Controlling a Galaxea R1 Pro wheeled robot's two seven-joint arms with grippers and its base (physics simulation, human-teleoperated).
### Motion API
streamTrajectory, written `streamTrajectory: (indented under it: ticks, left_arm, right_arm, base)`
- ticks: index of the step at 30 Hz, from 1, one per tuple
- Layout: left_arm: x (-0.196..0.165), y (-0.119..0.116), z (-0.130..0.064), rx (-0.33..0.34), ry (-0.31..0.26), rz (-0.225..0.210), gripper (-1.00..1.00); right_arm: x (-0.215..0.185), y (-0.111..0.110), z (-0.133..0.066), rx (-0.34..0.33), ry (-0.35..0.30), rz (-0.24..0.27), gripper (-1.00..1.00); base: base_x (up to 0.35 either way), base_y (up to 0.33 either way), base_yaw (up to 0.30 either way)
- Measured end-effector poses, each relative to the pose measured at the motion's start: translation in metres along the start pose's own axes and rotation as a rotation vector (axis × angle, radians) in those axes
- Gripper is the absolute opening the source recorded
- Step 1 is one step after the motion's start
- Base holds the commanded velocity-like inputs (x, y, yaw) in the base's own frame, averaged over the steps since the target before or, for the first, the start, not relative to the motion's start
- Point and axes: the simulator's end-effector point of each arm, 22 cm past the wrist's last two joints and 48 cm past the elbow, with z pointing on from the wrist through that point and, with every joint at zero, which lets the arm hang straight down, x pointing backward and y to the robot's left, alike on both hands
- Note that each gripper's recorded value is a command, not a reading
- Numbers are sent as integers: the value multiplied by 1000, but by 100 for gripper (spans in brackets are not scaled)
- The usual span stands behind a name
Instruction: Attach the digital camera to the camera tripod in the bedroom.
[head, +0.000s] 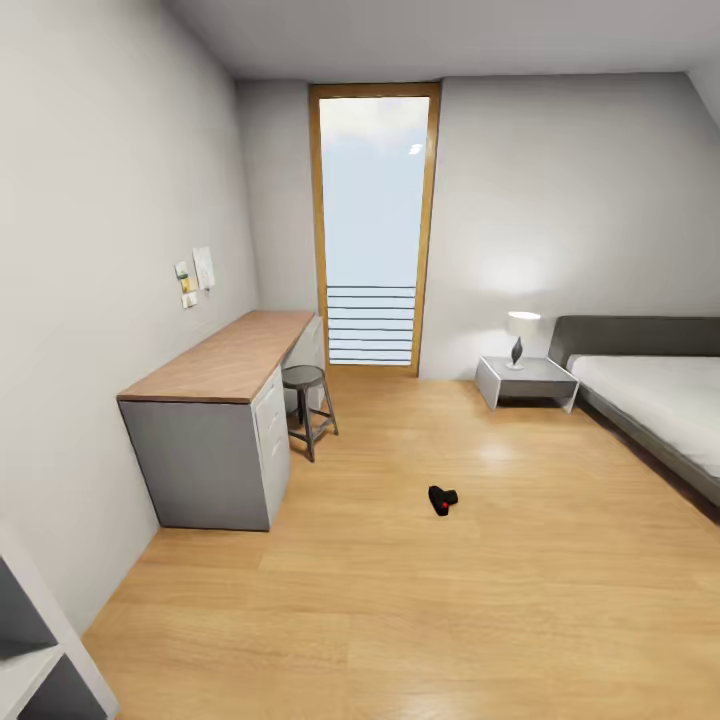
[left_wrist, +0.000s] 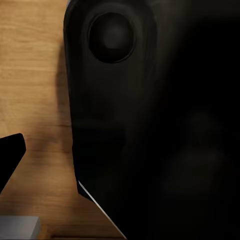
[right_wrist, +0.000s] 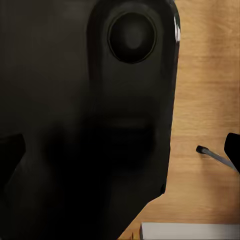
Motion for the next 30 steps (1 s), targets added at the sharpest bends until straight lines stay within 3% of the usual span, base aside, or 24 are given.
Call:
streamTrajectory:
  ticks: [6,12,30]
  left_arm:
    - [0,-9,0,15,-6,2,100]
    - [-2,2,0,-2,-8,1,100]
    - [-3,21,0,-27,-8,0,100]
  right_arm:
    - [-9,-22,0,26,-17,-4,100]
    - [-21,-48,-2,59,-57,-2,100]
    - [-43,-50,-5,62,-158,-4,100]
  base:
    - [4,3,0]
    - [204,153,-40]
    - [273,210,-277]
